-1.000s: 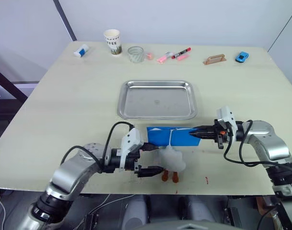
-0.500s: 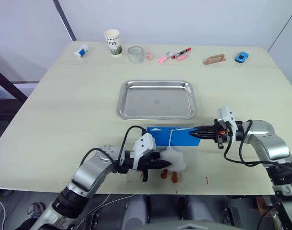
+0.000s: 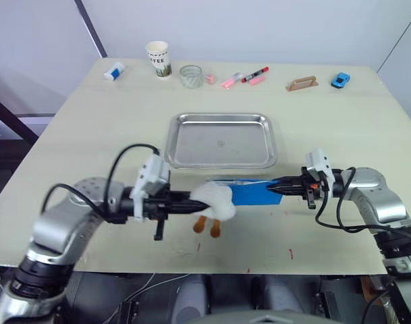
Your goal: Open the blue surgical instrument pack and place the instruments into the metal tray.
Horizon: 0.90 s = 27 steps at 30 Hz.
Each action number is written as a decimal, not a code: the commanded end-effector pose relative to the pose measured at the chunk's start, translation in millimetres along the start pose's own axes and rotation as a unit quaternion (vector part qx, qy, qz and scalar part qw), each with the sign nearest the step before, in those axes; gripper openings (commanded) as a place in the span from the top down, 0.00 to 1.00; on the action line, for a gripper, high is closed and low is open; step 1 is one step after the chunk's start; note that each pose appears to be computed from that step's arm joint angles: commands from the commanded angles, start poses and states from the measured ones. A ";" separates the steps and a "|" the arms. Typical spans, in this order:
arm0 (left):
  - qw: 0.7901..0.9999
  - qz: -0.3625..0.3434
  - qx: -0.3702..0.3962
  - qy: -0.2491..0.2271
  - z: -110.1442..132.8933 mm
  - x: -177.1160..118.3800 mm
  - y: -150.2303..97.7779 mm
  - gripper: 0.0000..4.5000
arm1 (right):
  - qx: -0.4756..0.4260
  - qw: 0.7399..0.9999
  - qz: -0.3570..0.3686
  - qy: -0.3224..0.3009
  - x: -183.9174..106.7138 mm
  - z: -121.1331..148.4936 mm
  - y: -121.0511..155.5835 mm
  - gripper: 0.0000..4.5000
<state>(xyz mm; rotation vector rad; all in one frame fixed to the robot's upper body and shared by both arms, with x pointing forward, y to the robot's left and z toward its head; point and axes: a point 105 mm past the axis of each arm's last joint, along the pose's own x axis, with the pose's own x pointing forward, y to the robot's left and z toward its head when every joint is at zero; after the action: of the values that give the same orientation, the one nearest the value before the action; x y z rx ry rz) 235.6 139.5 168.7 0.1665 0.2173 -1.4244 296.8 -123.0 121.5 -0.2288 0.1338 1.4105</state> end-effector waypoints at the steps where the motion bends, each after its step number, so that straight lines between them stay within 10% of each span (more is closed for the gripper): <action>1: 1.000 0.027 0.001 -0.012 11.5 -13.2 9.8 1.00 | -0.008 1.000 -0.016 0.001 -9.4 3.0 -2.7 1.00; 27: 0.991 0.108 -0.054 0.053 -36.4 -42.0 26.3 1.00 | 0.064 0.995 -0.003 -0.073 -24.9 28.4 8.1 1.00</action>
<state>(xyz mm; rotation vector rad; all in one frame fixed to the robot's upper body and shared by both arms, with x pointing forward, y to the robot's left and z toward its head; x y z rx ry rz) 254.1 189.6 139.4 0.1503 0.3737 -1.1977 287.0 -136.1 134.0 -0.0293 0.1707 1.3894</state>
